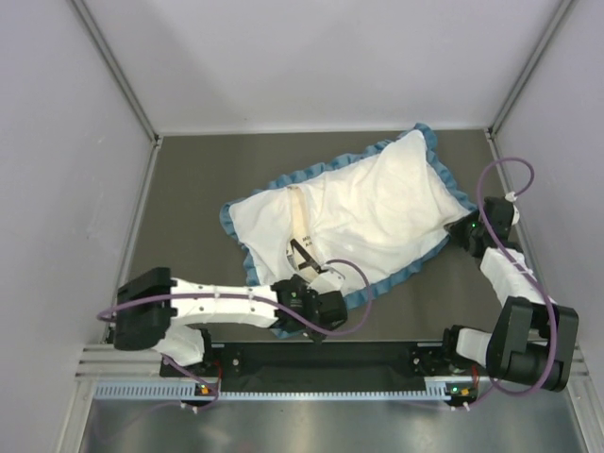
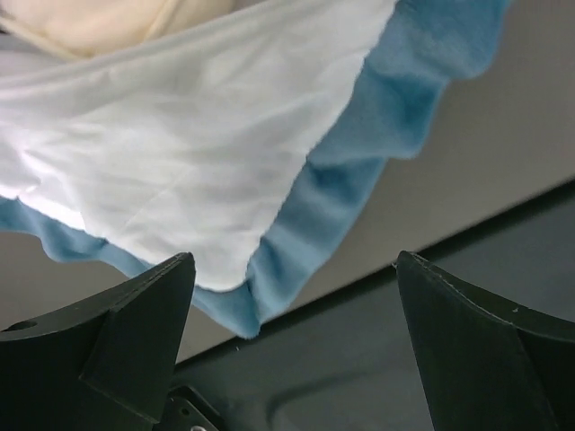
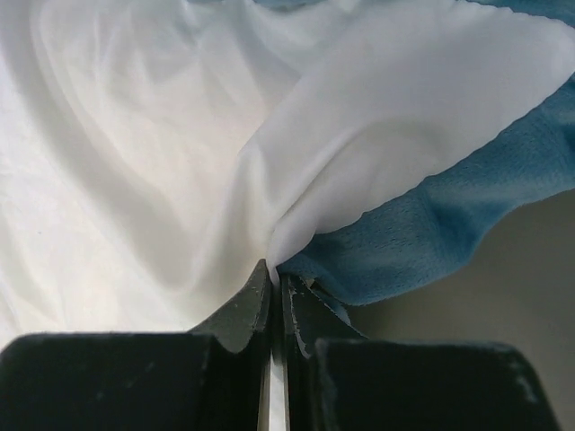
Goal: Put the pillow into the pillowcase
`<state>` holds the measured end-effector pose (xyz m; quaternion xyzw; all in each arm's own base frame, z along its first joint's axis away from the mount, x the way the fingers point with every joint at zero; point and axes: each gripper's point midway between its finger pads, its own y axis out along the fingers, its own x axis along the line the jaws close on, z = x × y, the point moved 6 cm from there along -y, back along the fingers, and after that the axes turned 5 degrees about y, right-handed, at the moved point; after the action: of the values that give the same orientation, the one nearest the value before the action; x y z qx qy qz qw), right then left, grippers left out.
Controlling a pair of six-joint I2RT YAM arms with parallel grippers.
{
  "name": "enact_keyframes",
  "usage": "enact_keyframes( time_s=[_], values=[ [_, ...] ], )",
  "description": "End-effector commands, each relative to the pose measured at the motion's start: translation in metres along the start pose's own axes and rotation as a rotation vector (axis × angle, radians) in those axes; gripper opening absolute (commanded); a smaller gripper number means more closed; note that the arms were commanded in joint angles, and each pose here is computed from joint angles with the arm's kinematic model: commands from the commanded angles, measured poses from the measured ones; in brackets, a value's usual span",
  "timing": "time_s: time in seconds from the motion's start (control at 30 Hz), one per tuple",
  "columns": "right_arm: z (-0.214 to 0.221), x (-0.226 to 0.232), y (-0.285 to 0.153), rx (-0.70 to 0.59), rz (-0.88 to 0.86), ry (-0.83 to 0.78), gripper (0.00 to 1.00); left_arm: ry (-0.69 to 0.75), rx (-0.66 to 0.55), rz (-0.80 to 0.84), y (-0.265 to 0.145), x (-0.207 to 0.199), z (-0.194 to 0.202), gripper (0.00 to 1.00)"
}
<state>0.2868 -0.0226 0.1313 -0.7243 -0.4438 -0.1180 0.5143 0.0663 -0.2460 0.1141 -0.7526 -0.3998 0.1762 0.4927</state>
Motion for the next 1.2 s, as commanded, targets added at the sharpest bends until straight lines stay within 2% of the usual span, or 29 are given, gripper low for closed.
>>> enact_keyframes(
  time_s=[0.0,0.23,0.27,0.3,0.37,0.4,0.5,0.6,0.7,0.73,0.8,0.83,0.9,0.93,0.97,1.0,1.1,1.17],
  values=[
    [-0.006,0.015,-0.009,-0.013,-0.063,-0.032,0.00,0.073,0.001,-0.120,0.019,0.003,-0.008,0.99],
    [-0.005,0.018,-0.015,-0.010,-0.094,-0.037,0.00,0.036,0.130,-0.177,0.068,0.016,0.000,0.95],
    [-0.006,0.020,-0.018,-0.016,-0.102,-0.038,0.00,0.030,0.146,-0.172,0.076,0.017,0.002,0.85],
    [-0.007,0.021,-0.019,-0.017,-0.105,-0.040,0.00,0.029,0.170,-0.148,0.078,0.015,0.005,0.68],
    [-0.010,0.024,-0.025,-0.030,-0.113,-0.048,0.00,0.034,0.177,-0.145,0.080,0.015,0.008,0.27],
    [-0.009,0.022,-0.028,-0.024,-0.103,-0.053,0.00,0.033,0.184,-0.159,0.077,0.017,0.009,0.00],
    [-0.021,0.034,-0.049,-0.061,-0.139,-0.088,0.00,0.020,0.145,-0.216,0.052,0.026,0.001,0.00],
    [-0.036,0.054,-0.090,-0.137,-0.193,-0.138,0.00,-0.039,0.018,-0.190,0.004,0.028,-0.026,0.00],
    [-0.058,0.084,-0.151,-0.246,-0.269,-0.197,0.00,-0.102,-0.150,-0.114,-0.070,0.031,-0.056,0.00],
    [-0.057,0.084,-0.169,-0.254,-0.274,-0.210,0.00,-0.125,-0.230,-0.050,-0.110,0.031,-0.065,0.00],
    [-0.064,0.098,-0.202,-0.304,-0.324,-0.245,0.00,-0.135,-0.330,-0.019,-0.149,0.034,-0.076,0.00],
    [-0.064,0.102,-0.217,-0.316,-0.354,-0.261,0.00,-0.127,-0.394,0.009,-0.185,0.030,-0.079,0.00],
    [-0.067,0.110,-0.247,-0.341,-0.382,-0.284,0.00,-0.117,-0.481,-0.058,-0.215,0.038,-0.088,0.00],
    [-0.067,0.113,-0.258,-0.350,-0.398,-0.294,0.00,-0.155,-0.522,-0.042,-0.238,0.033,-0.103,0.00],
    [-0.065,0.112,-0.266,-0.343,-0.393,-0.300,0.00,-0.102,-0.525,-0.089,-0.246,0.043,-0.104,0.00],
    [-0.068,0.119,-0.283,-0.371,-0.427,-0.308,0.00,-0.110,-0.574,-0.118,-0.254,0.049,-0.113,0.00],
    [-0.067,0.123,-0.312,-0.396,-0.461,-0.324,0.00,-0.215,-0.708,-0.122,-0.287,0.063,-0.135,0.00],
    [-0.069,0.124,-0.317,-0.408,-0.452,-0.330,0.00,-0.234,-0.756,-0.145,-0.300,0.077,-0.144,0.00]
  ],
)
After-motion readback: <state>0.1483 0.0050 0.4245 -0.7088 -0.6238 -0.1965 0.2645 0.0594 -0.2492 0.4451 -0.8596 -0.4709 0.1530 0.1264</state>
